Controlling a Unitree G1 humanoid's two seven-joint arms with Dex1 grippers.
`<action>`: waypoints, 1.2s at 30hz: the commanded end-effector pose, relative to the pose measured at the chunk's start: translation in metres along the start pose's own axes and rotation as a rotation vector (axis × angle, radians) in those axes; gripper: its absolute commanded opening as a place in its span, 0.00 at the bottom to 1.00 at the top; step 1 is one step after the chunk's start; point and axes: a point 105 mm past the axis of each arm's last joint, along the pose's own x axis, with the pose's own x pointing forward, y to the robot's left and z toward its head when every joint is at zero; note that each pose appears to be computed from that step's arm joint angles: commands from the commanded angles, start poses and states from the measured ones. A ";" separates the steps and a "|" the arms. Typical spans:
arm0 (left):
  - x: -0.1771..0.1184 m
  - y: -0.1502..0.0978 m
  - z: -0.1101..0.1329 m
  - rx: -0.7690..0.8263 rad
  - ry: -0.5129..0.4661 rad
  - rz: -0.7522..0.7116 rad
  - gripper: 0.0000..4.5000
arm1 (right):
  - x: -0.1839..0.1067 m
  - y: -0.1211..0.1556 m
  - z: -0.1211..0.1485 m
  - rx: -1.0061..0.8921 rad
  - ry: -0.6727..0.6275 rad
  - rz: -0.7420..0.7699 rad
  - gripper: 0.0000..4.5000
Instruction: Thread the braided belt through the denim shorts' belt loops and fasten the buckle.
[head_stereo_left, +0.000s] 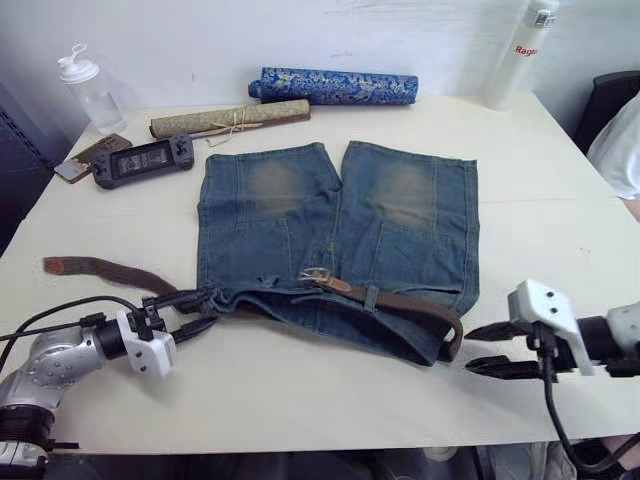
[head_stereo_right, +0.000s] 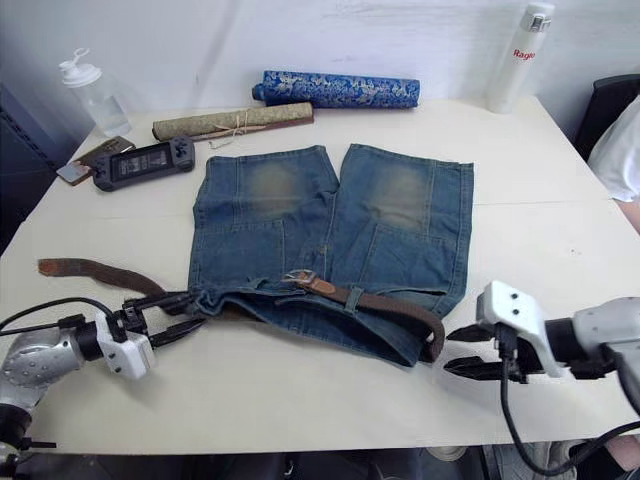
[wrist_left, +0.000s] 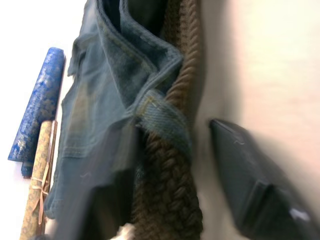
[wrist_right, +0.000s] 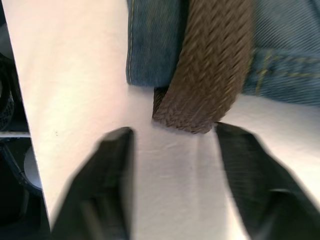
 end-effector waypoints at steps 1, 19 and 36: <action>-0.013 -0.004 0.011 -0.260 0.022 -0.198 0.77 | -0.012 0.001 0.011 -0.033 -0.004 -0.010 0.99; 0.027 0.099 -0.026 -0.896 0.041 0.078 0.77 | 0.022 -0.118 0.088 0.208 -0.341 -0.426 0.99; 0.098 0.052 -0.060 -0.842 0.184 -0.127 0.19 | 0.086 -0.169 0.019 0.270 -0.013 -0.423 0.38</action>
